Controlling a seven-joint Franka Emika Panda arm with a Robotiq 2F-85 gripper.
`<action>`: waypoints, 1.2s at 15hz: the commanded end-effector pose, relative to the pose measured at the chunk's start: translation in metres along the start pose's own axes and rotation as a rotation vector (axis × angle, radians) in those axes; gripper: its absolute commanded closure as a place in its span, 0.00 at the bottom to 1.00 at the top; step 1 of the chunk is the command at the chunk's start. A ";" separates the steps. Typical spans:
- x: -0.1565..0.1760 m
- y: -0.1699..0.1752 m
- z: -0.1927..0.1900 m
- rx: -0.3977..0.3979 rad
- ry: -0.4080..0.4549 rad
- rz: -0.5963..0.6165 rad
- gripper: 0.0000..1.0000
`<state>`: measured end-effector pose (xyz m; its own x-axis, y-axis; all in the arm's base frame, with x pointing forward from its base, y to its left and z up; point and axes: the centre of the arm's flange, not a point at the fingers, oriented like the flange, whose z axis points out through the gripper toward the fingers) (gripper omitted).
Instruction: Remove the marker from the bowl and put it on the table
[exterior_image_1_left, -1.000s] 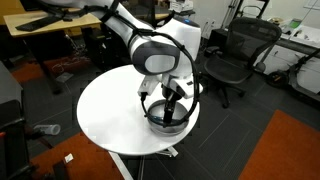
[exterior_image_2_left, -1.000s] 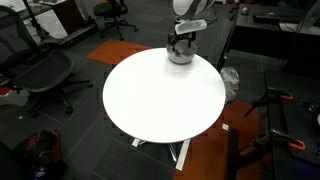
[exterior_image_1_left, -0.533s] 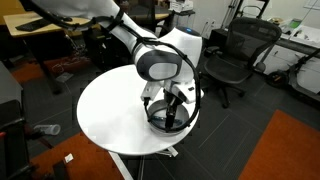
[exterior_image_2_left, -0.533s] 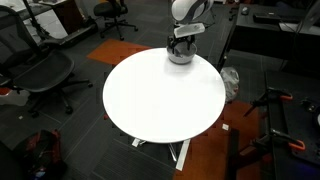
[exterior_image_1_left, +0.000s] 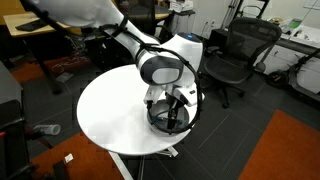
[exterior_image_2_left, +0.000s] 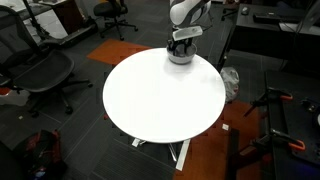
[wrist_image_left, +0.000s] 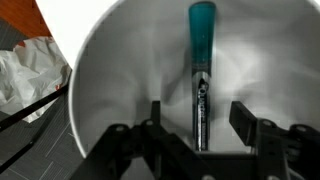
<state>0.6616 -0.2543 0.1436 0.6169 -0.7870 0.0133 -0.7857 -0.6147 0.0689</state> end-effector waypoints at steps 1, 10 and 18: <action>0.008 -0.007 0.001 0.008 0.013 0.031 0.58; 0.004 -0.010 -0.022 0.020 0.025 0.022 0.95; -0.020 -0.020 -0.108 0.051 0.099 -0.035 0.95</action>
<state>0.6870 -0.2388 0.2104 0.6386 -0.7640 0.0921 -0.7679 -0.6405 0.0109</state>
